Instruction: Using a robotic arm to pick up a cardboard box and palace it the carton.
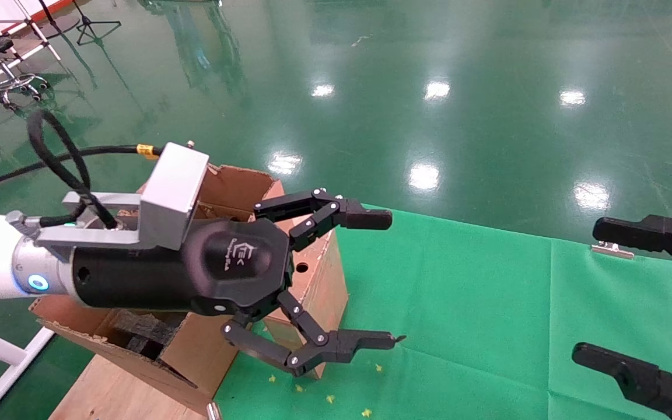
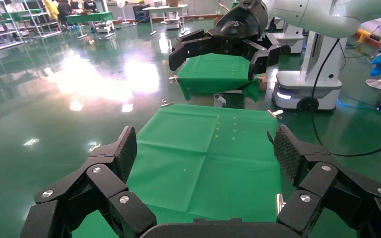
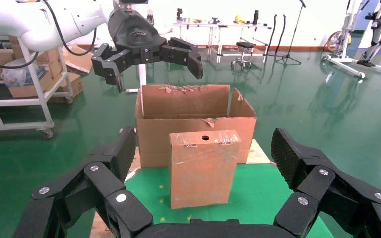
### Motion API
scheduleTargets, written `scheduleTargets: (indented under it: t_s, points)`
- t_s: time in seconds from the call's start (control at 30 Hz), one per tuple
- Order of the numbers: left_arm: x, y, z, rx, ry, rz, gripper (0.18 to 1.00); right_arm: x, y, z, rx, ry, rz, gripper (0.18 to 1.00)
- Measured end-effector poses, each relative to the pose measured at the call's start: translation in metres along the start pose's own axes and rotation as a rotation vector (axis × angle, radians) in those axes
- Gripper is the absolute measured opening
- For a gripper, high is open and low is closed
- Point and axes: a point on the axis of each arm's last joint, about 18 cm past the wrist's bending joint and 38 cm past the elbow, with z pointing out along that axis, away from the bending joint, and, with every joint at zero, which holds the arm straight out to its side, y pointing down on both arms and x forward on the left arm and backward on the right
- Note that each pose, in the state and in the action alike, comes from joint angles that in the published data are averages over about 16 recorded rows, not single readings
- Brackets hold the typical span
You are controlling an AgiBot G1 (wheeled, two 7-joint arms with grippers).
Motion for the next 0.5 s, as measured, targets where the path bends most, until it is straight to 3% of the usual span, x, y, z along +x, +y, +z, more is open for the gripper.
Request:
scheduleTargets:
  t_s: [0.5]
  points:
    - [-0.0001, 0.0003, -0.0003, -0.003, -0.001, 0.000, 1.001, 0.0000, 0.0000, 0.0000, 0.000, 0.000, 0.000, 1.001]
